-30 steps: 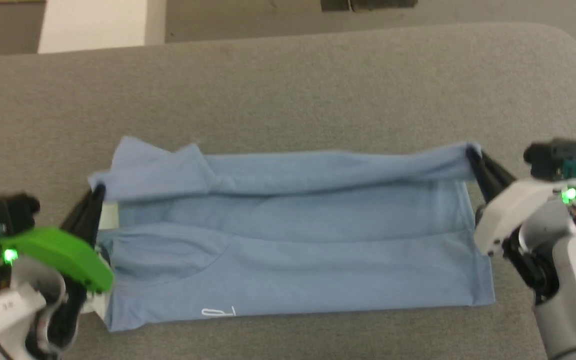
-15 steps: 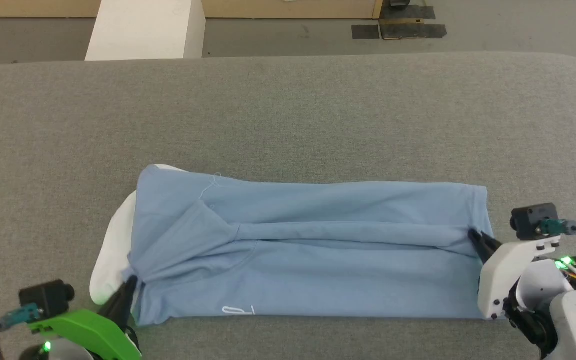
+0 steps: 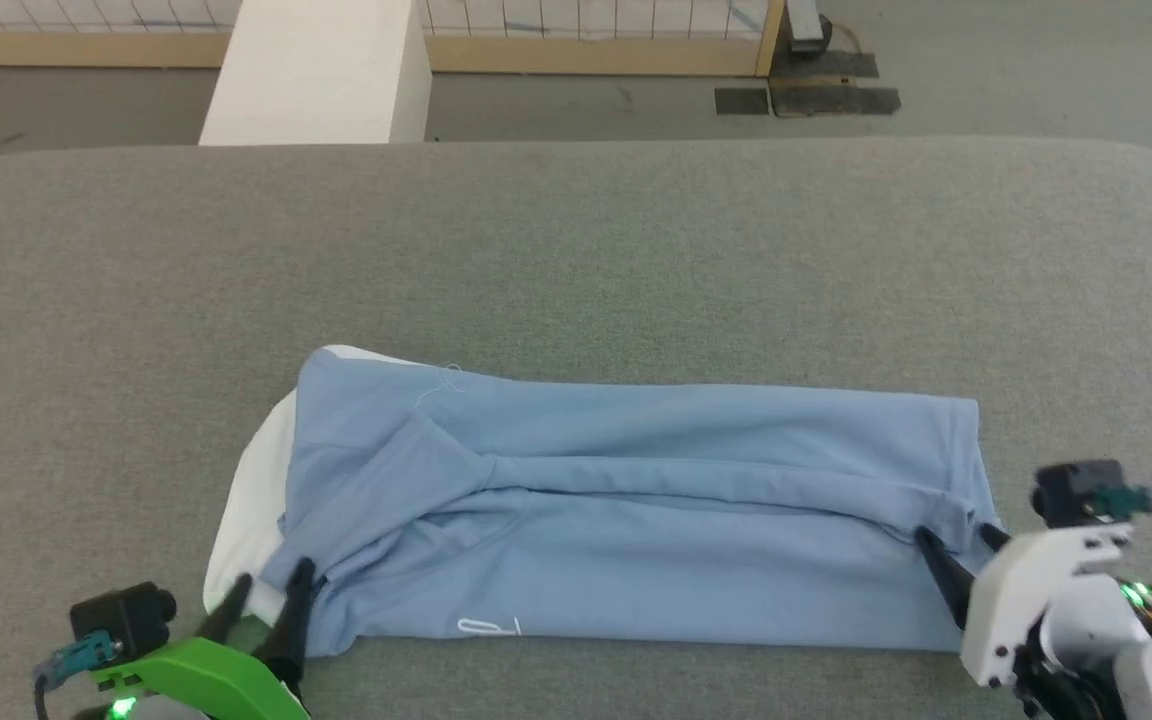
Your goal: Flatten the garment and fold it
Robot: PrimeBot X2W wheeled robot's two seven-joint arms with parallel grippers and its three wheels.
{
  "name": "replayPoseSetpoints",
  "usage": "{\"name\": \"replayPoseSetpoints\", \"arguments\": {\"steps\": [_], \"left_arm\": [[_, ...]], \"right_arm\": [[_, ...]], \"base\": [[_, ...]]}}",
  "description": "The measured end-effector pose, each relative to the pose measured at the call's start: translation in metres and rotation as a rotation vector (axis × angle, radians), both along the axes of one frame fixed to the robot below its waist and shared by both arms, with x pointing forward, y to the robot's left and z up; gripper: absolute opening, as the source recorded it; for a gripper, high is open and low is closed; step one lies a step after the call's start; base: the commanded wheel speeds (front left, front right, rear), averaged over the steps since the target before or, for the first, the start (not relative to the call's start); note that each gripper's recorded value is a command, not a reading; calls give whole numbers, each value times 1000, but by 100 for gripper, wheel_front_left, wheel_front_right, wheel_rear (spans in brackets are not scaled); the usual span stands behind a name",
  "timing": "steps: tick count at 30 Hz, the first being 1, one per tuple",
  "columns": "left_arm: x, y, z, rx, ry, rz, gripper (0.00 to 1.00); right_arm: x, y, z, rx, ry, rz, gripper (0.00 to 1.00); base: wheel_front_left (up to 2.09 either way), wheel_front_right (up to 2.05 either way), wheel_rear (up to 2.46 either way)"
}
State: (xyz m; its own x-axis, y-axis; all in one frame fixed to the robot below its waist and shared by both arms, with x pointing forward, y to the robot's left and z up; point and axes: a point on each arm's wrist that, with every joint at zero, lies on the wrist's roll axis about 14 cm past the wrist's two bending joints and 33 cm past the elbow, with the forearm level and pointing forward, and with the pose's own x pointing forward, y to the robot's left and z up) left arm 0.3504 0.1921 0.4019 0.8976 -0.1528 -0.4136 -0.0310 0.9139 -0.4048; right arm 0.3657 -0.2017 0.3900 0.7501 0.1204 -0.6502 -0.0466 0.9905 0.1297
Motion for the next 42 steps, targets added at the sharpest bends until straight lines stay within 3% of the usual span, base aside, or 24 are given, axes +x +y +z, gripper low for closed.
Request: {"name": "replayPoseSetpoints", "arguments": {"steps": [12, 18, 26, 38, 39, 40, 42], "left_arm": [[44, 22, 88, 244, -400, 83, 100], [68, 20, 127, 331, -543, 94, 100], [77, 13, 124, 352, -549, 97, 100], [75, 7, 115, 311, -531, 105, 100], [74, 8, 114, 311, -528, 108, 100], [74, 8, 113, 309, -526, 106, 100], [73, 9, 110, 310, -518, 100, 100]], "right_arm": [[2, -7, 54, 89, -249, -149, 100], [4, -29, 56, 101, -275, -236, 100], [10, -29, 20, 170, -117, -276, 100], [11, -5, -20, 178, 148, -197, 100], [11, -3, -20, 177, 164, -185, 83], [11, -2, -20, 176, 173, -177, 37], [12, 0, -20, 172, 180, -166, 0]], "base": [[0, 0, 0], [0, 0, 0], [0, 0, 0], [0, 0, 0], [0, 0, 0], [0, 0, 0], [0, 0, 0]]}}
